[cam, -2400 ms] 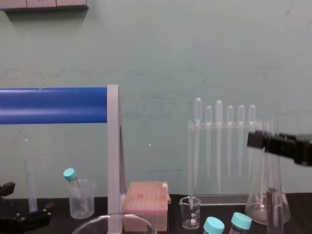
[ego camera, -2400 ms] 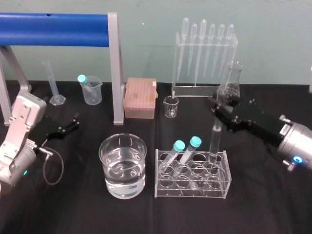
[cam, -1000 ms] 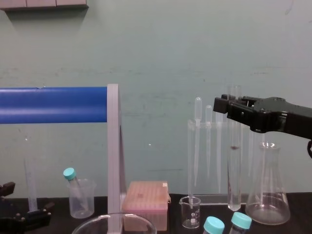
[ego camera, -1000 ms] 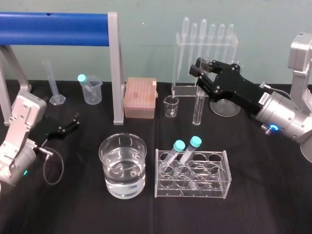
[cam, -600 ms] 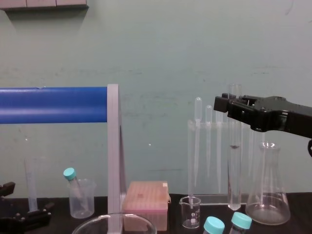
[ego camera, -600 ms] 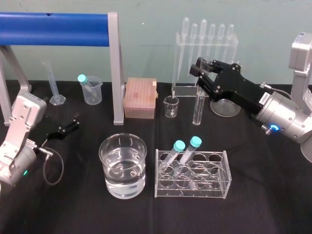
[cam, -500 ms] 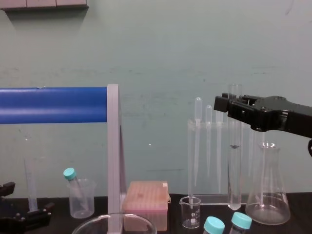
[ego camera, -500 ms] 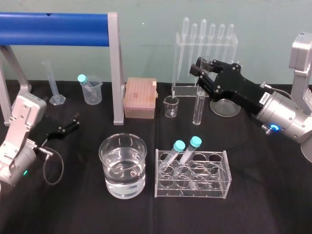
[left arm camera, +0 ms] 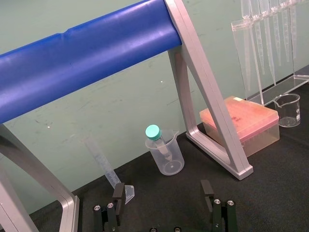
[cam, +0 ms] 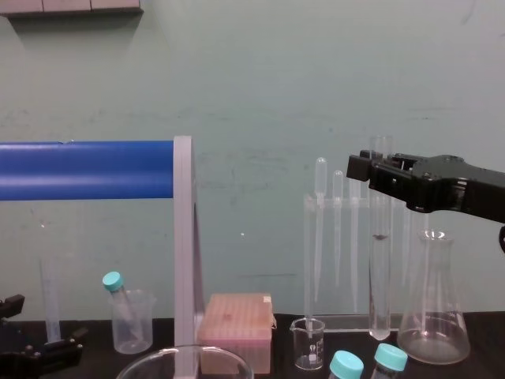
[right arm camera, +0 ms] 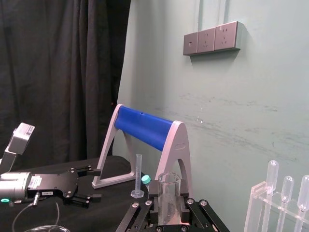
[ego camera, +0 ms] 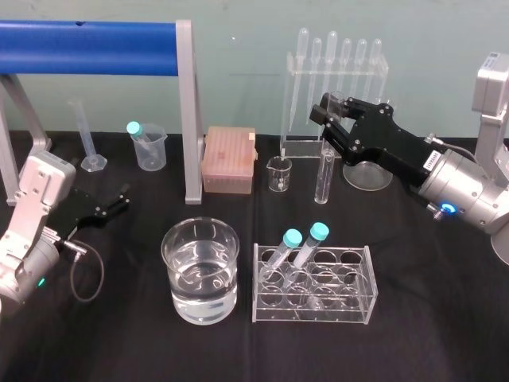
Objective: Hold the test tube with one hand and immerse one end into the beaker, then return it to the test tube rack.
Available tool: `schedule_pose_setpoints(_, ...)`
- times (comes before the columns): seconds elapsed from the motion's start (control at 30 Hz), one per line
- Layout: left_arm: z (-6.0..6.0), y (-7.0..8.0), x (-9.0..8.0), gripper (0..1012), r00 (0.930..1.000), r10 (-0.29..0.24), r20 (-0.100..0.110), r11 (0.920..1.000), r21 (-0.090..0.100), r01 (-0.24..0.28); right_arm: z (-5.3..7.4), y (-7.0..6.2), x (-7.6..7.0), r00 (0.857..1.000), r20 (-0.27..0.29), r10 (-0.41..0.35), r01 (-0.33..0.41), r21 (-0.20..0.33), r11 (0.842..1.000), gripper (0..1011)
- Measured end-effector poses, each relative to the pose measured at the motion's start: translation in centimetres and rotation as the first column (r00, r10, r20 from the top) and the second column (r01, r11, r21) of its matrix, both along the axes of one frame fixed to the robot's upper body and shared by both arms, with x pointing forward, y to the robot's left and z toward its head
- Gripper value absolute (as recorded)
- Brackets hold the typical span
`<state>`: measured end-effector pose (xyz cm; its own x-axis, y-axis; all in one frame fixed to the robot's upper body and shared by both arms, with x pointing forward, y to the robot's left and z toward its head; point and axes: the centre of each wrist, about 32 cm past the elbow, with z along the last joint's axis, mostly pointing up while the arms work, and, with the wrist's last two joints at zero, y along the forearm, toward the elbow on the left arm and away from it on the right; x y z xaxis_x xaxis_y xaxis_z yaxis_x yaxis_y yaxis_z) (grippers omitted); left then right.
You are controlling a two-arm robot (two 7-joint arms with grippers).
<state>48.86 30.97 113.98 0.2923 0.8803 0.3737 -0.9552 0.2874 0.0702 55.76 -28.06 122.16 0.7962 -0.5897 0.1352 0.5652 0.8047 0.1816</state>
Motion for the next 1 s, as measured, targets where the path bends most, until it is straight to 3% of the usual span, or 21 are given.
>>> schedule_pose_setpoints(1.0,0.0,0.0,0.0,1000,1.0,0.0,0.0,1.0,0.0,0.0,0.01,0.01,0.0,1.0,0.0,0.001,-0.001,0.0,1.0,228)
